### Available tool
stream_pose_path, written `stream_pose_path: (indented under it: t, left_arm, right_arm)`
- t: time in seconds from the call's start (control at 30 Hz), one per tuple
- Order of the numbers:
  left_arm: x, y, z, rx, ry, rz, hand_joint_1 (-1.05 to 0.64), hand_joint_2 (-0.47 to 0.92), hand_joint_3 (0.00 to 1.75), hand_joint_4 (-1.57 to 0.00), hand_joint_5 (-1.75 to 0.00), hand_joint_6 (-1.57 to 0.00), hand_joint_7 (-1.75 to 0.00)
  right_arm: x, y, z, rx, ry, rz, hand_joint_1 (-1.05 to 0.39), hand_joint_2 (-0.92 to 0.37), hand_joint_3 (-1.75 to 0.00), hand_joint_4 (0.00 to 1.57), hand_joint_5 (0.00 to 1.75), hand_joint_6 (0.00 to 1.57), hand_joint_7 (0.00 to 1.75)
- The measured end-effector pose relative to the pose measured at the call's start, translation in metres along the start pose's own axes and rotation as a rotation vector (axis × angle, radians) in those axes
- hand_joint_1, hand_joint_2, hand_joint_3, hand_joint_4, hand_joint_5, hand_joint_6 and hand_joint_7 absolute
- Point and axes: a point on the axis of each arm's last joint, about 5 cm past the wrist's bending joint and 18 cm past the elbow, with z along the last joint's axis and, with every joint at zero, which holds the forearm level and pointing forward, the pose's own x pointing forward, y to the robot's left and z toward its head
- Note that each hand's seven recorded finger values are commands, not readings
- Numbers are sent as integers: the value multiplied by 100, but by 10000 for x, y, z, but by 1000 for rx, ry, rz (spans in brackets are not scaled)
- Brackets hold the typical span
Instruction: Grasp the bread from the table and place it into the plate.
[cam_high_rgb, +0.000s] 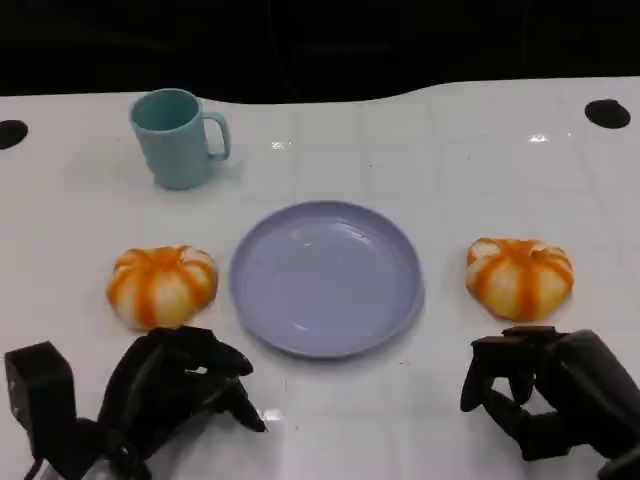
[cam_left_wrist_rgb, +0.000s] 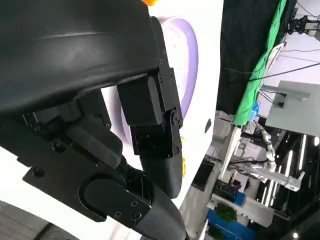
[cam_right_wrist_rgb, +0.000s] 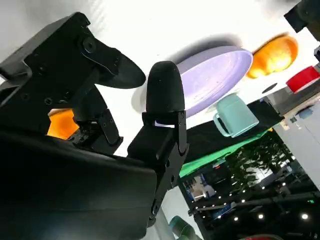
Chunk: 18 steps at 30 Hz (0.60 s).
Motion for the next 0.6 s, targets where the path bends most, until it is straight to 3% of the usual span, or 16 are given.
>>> stream_pose_path:
  t: [0.2, 0.4, 0.53, 0.6]
  left_arm:
    - [0, 0, 0, 0, 0, 0, -105, 72, 0, -157, -57, -157, -19]
    - [0, 0, 0, 0, 0, 0, -105, 72, 0, -157, -58, -157, -20]
    - [3, 1, 0, -1, 1, 0, -105, 71, 0, -157, -58, -157, -21]
    - [6, 1, 1, -1, 1, 0, -105, 71, 0, -157, -58, -157, -21]
  right_arm:
    - [0, 0, 0, 1, 0, -1, -14, -35, -119, 86, 167, 86, 115]
    - [21, -28, 12, 4, -11, -23, -20, -55, -78, 77, 127, 83, 73]
    - [55, -71, 38, -2, -33, -66, -25, -70, -49, 62, 131, 78, 55]
    - [69, -95, 53, 3, -41, -87, -28, -80, -30, 58, 119, 75, 48]
